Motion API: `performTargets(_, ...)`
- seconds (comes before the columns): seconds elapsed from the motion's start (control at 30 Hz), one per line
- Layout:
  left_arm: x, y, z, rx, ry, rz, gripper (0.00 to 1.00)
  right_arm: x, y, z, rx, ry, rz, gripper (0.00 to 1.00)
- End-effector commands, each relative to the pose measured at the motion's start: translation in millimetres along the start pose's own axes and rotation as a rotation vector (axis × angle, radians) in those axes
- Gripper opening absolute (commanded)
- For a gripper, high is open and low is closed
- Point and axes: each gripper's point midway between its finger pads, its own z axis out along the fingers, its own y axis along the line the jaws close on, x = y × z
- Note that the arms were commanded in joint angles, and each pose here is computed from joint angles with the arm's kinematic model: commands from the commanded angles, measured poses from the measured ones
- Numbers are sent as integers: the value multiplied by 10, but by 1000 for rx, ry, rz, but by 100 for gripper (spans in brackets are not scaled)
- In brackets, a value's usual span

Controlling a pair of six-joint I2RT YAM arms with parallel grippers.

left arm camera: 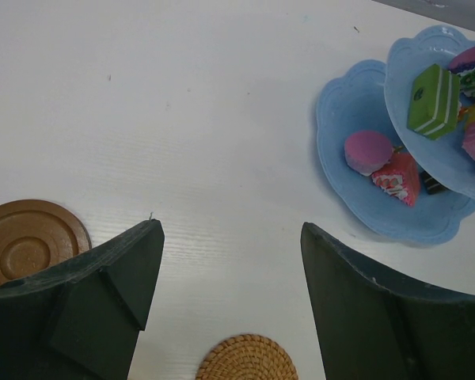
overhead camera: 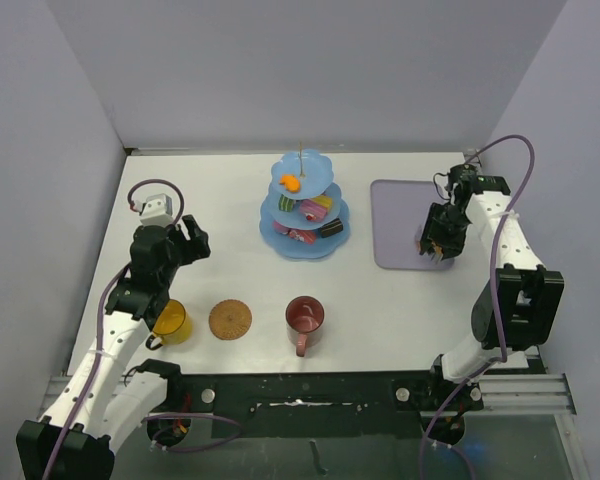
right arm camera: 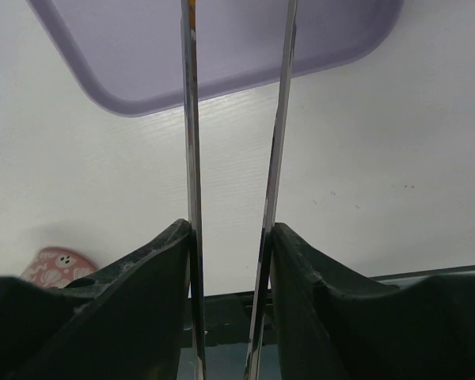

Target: Serve the afternoon tea

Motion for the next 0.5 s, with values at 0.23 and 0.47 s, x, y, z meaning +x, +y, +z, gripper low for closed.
performTargets(0.23, -299, -87, -35, 20, -81, 1, 69, -72, 2, -121, 20, -46, -16, 40)
performTargets(0.47, -298, -109, -12, 28, -76, 5, 69, -63, 16, -132, 24, -48, -13, 41)
